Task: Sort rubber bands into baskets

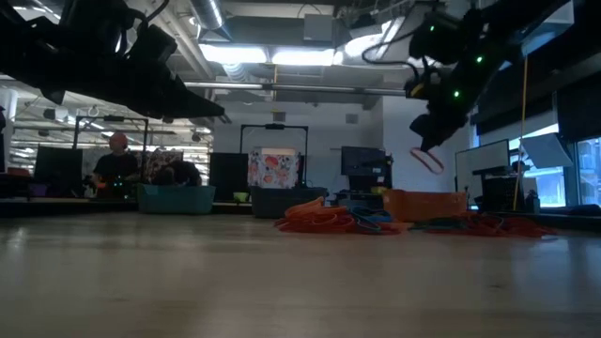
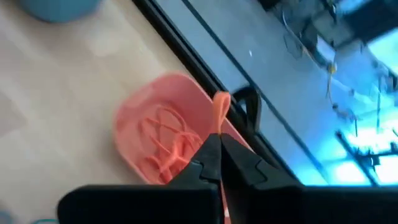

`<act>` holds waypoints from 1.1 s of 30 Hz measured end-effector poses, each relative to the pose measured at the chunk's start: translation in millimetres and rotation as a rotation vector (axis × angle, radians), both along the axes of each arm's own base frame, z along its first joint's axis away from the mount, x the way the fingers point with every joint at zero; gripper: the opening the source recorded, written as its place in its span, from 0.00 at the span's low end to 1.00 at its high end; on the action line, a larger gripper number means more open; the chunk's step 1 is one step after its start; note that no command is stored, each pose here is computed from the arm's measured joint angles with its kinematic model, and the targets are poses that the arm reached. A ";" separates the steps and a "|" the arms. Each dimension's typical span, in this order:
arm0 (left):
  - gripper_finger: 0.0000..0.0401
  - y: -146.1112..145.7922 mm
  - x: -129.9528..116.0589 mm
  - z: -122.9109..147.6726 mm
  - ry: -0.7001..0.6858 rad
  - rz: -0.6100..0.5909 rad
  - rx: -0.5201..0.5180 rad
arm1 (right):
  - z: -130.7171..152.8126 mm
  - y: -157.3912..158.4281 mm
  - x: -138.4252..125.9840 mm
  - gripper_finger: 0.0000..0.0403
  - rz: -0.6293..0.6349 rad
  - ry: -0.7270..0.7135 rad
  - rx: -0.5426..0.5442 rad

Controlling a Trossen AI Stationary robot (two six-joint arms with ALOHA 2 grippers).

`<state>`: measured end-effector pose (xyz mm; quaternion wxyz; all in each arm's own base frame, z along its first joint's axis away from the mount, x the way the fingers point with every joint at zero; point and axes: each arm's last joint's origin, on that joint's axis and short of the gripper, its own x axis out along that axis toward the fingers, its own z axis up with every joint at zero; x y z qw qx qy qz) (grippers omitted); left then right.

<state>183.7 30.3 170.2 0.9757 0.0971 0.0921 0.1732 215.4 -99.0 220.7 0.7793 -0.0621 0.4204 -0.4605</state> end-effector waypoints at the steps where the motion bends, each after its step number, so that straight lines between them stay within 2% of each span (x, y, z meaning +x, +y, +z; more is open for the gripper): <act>1: 0.01 0.0 0.0 0.0 0.000 0.000 0.000 | -1.7 -4.3 -0.8 0.04 -0.023 -0.006 0.010; 5: 0.01 0.0 0.0 0.0 0.000 0.000 0.000 | -8.3 -16.4 -3.8 0.13 -0.062 -0.019 0.074; 10: 0.01 0.0 0.0 0.0 0.000 0.000 0.000 | -8.5 -16.5 -5.2 0.30 -0.032 -0.044 0.137; 15: 0.01 0.0 0.0 0.1 0.000 0.000 0.000 | -7.4 -1.9 -6.0 0.39 0.071 -0.084 0.294; 19: 0.01 0.0 0.0 0.0 0.000 0.000 0.000 | -11.0 13.5 -5.8 0.40 0.108 -0.101 0.453; 23: 0.01 0.0 0.0 0.0 0.000 0.000 -0.001 | -16.9 25.1 -7.3 0.38 0.084 -0.083 0.571; 33: 0.01 0.0 0.0 0.0 -0.001 0.000 -0.003 | -37.7 27.3 -2.8 0.32 -0.042 0.010 0.602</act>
